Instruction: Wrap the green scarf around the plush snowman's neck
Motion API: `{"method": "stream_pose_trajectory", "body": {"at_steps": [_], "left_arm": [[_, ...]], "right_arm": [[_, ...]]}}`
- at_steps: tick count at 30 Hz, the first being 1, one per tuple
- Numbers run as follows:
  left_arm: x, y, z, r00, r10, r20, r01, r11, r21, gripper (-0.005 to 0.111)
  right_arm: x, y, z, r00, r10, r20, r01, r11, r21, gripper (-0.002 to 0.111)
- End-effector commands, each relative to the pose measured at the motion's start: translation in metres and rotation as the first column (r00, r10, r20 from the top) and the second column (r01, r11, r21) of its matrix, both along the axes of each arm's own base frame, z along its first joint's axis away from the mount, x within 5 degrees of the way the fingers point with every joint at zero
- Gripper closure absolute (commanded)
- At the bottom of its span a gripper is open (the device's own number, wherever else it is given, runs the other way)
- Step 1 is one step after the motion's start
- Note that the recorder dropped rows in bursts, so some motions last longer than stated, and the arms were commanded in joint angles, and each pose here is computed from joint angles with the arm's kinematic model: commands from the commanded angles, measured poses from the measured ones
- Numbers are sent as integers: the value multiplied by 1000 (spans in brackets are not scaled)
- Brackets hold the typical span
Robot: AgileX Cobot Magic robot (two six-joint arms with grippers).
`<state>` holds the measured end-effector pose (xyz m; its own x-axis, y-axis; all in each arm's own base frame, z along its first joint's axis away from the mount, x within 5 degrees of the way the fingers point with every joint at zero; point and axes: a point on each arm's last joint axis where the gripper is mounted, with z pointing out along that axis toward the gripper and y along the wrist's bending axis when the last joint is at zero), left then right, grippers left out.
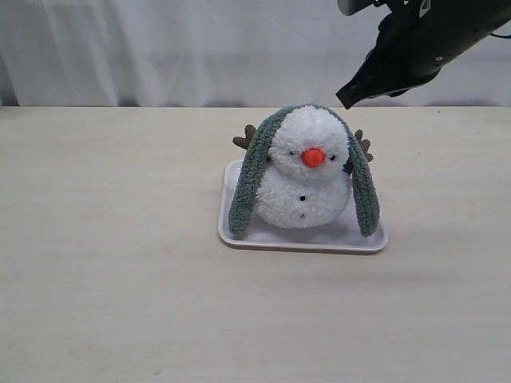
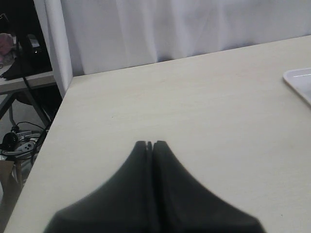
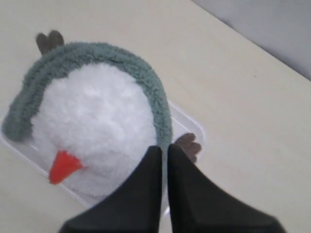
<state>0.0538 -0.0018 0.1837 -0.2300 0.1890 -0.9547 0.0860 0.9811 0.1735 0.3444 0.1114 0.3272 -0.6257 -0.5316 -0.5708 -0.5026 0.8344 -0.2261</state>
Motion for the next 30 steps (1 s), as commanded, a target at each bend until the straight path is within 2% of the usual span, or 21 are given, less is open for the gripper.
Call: {"method": "stream_pose_trajectory", "body": {"at_steps": [1, 5, 7, 11, 17, 23, 30], "left_arm": [[0, 0, 0, 1000, 2, 8, -1, 1000, -6, 107], [0, 0, 0, 1000, 2, 8, -1, 1000, -6, 107], [0, 0, 0, 1000, 2, 8, -1, 1000, -6, 107], [0, 0, 0, 1000, 2, 8, -1, 1000, -6, 107], [0, 0, 0, 1000, 2, 8, -1, 1000, -6, 107], [0, 0, 0, 1000, 2, 8, -1, 1000, -6, 107], [0, 0, 0, 1000, 2, 8, -1, 1000, -6, 107]], "right_arm": [[5, -5, 4, 998, 65, 14, -66, 986, 154, 104], [12, -25, 9, 998, 49, 28, -55, 958, 280, 104], [16, -36, 9, 999, 30, 34, -39, 955, 294, 104], [28, -47, -6, 1000, -4, -4, 5, 956, 293, 104], [59, -42, -43, 982, 8, -186, 50, 951, 305, 104], [79, -48, -64, 977, -83, -194, 131, 959, 250, 104], [84, -42, -88, 963, -38, -267, 114, 955, 274, 104]]}}
